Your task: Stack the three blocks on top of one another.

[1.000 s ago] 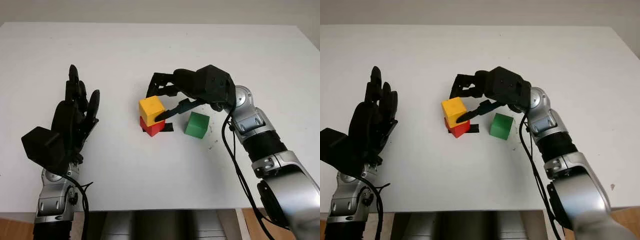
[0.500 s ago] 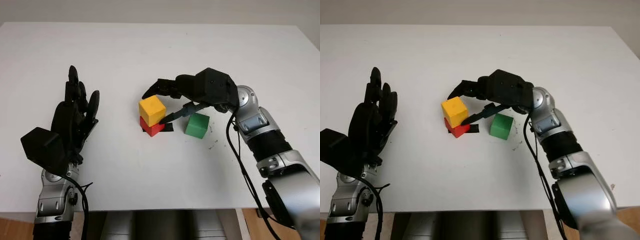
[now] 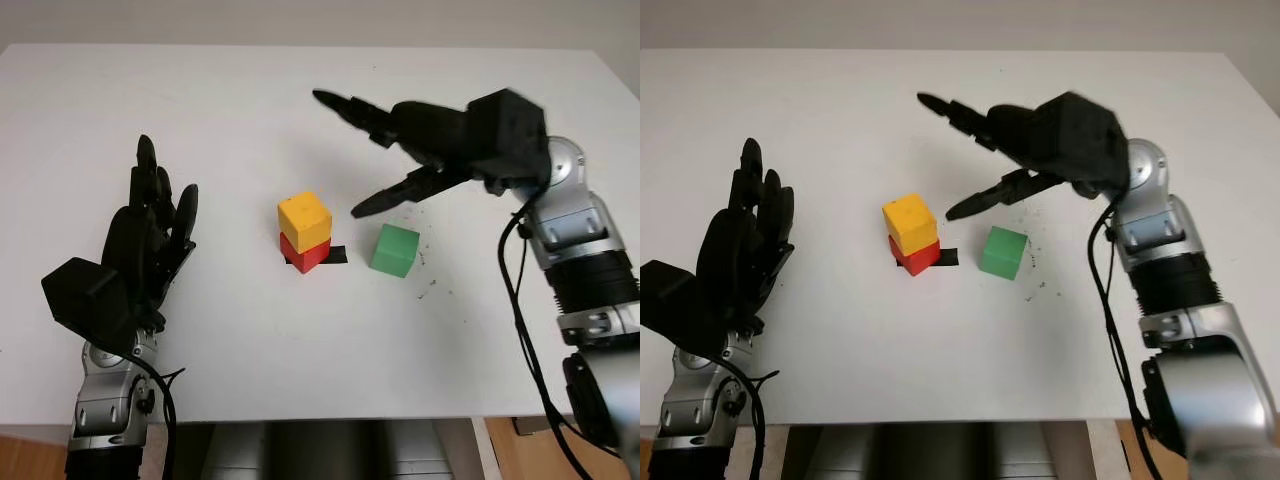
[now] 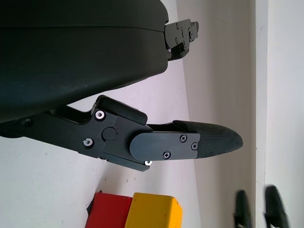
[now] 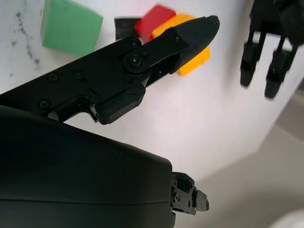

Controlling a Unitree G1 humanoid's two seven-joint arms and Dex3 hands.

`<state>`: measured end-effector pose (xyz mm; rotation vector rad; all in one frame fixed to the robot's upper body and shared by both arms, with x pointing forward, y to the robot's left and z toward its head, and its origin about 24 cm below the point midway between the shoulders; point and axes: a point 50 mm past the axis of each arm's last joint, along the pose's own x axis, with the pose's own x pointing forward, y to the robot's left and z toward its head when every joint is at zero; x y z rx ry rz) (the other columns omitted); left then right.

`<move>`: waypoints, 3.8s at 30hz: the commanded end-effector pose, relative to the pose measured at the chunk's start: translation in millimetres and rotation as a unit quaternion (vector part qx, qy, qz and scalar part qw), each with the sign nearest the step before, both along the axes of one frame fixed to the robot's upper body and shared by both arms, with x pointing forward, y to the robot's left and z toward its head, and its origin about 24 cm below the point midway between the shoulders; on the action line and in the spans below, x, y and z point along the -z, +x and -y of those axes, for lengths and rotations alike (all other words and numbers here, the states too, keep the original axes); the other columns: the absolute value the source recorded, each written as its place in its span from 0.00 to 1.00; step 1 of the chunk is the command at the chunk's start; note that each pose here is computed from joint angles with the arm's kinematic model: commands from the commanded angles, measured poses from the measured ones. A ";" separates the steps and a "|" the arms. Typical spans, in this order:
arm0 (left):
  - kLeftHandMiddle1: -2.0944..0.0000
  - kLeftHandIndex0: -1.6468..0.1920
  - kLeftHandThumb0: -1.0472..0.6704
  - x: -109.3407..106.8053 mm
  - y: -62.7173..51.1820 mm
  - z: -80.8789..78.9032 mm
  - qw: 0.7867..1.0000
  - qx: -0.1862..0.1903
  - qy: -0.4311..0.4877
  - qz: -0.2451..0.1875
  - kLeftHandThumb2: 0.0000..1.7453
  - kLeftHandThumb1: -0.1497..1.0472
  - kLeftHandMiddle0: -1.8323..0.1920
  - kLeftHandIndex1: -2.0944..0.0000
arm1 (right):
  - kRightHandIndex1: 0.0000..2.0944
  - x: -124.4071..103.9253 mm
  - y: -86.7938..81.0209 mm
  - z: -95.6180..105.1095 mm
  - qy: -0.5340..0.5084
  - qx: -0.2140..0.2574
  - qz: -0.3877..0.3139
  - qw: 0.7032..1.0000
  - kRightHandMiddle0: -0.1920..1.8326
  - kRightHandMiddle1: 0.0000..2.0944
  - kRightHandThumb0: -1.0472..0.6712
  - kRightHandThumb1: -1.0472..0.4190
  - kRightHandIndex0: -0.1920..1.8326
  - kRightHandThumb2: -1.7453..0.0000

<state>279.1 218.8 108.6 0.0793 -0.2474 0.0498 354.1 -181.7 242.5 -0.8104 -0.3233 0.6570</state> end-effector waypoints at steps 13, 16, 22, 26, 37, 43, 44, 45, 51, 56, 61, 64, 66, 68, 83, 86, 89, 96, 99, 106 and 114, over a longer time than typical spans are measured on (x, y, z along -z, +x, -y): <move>1.00 1.00 0.15 -3.5 -0.7 -1.7 1.000 0.011 -0.005 0.010 0.32 1.00 1.00 1.00 | 0.04 -15.3 -24.0 35.2 -0.279 -0.009 0.116 0.953 0.27 0.05 0.30 0.16 0.18 0.97; 1.00 1.00 0.15 -4.2 0.1 -1.4 1.000 0.011 -0.004 0.011 0.33 1.00 1.00 1.00 | 0.03 -9.4 -24.9 31.3 -0.335 -0.021 0.129 0.933 0.27 0.04 0.29 0.16 0.18 0.97; 1.00 1.00 0.16 -4.5 0.5 -1.9 1.000 0.015 -0.002 0.011 0.33 1.00 1.00 1.00 | 0.03 5.2 -26.1 21.2 -0.390 -0.054 0.165 0.904 0.30 0.04 0.33 0.18 0.19 0.97; 1.00 1.00 0.16 -4.4 1.3 -1.7 1.000 0.014 -0.004 0.011 0.31 1.00 1.00 1.00 | 0.03 17.3 -24.1 17.8 -0.385 -0.068 0.170 0.905 0.31 0.05 0.34 0.20 0.20 0.97; 1.00 1.00 0.16 -4.0 0.7 -1.1 1.000 0.014 -0.003 0.011 0.30 1.00 1.00 1.00 | 0.03 40.1 -22.7 8.2 -0.354 -0.088 0.175 0.914 0.31 0.03 0.36 0.16 0.20 0.96; 1.00 1.00 0.15 -3.5 -0.8 -1.0 1.000 0.012 -0.004 0.010 0.30 1.00 1.00 1.00 | 0.04 47.7 -20.4 8.2 -0.338 -0.097 0.189 0.917 0.35 0.05 0.37 0.17 0.23 0.97; 1.00 1.00 0.16 -3.5 -1.0 -1.0 1.000 0.012 -0.005 0.010 0.30 1.00 1.00 1.00 | 0.04 48.8 -20.2 8.7 -0.337 -0.098 0.191 0.917 0.36 0.05 0.37 0.17 0.24 0.97; 1.00 1.00 0.16 -3.4 -1.2 -1.0 1.000 0.013 -0.004 0.009 0.29 1.00 1.00 1.00 | 0.04 50.0 -20.1 9.1 -0.333 -0.099 0.194 0.917 0.36 0.06 0.37 0.16 0.24 0.97; 1.00 1.00 0.15 -2.9 -2.2 -1.2 1.000 0.011 -0.004 0.009 0.29 1.00 1.00 1.00 | 0.06 54.9 -19.7 12.0 -0.332 -0.103 0.207 0.915 0.40 0.08 0.39 0.16 0.27 0.97; 1.00 1.00 0.16 -2.3 -3.7 -2.1 1.000 0.009 -0.009 0.008 0.28 1.00 1.00 1.00 | 0.06 56.0 -18.5 13.6 -0.342 -0.103 0.215 0.909 0.44 0.09 0.41 0.16 0.29 0.97; 1.00 1.00 0.16 -2.4 -3.9 -2.4 1.000 0.008 -0.008 0.007 0.28 1.00 1.00 1.00 | 0.05 56.4 -17.8 13.5 -0.347 -0.102 0.213 0.907 0.46 0.11 0.42 0.16 0.30 0.97; 1.00 1.00 0.15 -2.5 -3.6 -2.7 1.000 0.007 -0.008 0.005 0.27 1.00 1.00 1.00 | 0.06 57.7 -17.7 12.8 -0.342 -0.102 0.215 0.909 0.49 0.12 0.43 0.16 0.31 0.97; 1.00 1.00 0.15 -2.7 -3.5 -2.7 1.000 0.009 -0.002 0.004 0.27 1.00 1.00 1.00 | 0.06 58.3 -17.8 12.6 -0.339 -0.103 0.220 0.909 0.51 0.17 0.43 0.16 0.32 0.97; 1.00 1.00 0.15 -2.7 -3.6 -2.6 1.000 0.011 0.002 0.003 0.27 1.00 1.00 1.00 | 0.04 57.6 -17.8 12.6 -0.340 -0.104 0.226 0.907 0.46 0.33 0.42 0.15 0.34 0.97; 1.00 1.00 0.14 -1.3 -2.9 -0.2 1.000 0.005 0.000 0.003 0.25 1.00 1.00 1.00 | 0.02 32.7 3.9 23.3 -0.219 -0.013 0.143 0.965 0.32 0.63 0.42 0.10 0.33 0.97; 1.00 1.00 0.14 -0.1 -3.0 0.4 1.000 0.004 -0.003 0.002 0.24 1.00 1.00 1.00 | 0.02 27.8 10.0 26.7 -0.175 0.007 0.111 0.978 0.32 0.63 0.40 0.10 0.33 0.97; 1.00 1.00 0.14 0.4 -3.2 0.9 1.000 0.004 -0.005 0.001 0.25 1.00 1.00 1.00 | 0.02 24.8 15.1 28.0 -0.131 0.018 0.080 0.988 0.32 0.66 0.38 0.10 0.33 0.97; 1.00 1.00 0.15 1.6 -3.2 1.2 1.000 0.004 -0.011 0.000 0.24 1.00 1.00 1.00 | 0.01 11.8 22.6 22.8 -0.060 0.022 0.012 0.998 0.28 0.73 0.36 0.08 0.31 0.97; 1.00 1.00 0.15 2.6 -3.0 0.5 1.000 0.003 -0.007 -0.002 0.25 1.00 1.00 1.00 | 0.00 6.7 25.2 17.3 -0.024 0.015 -0.007 1.000 0.28 0.74 0.37 0.09 0.30 0.97; 0.99 1.00 0.15 2.7 0.1 -3.2 1.000 -0.002 -0.008 -0.001 0.25 1.00 1.00 1.00 | 0.00 -8.3 32.4 -6.0 0.003 -0.033 -0.020 0.999 0.27 0.80 0.38 0.09 0.29 0.97; 0.99 1.00 0.15 0.6 3.4 -6.3 1.000 0.001 -0.003 0.001 0.25 1.00 1.00 1.00 | 0.02 -39.2 37.1 -42.8 -0.073 -0.068 -0.001 0.995 0.31 0.78 0.36 0.12 0.33 0.97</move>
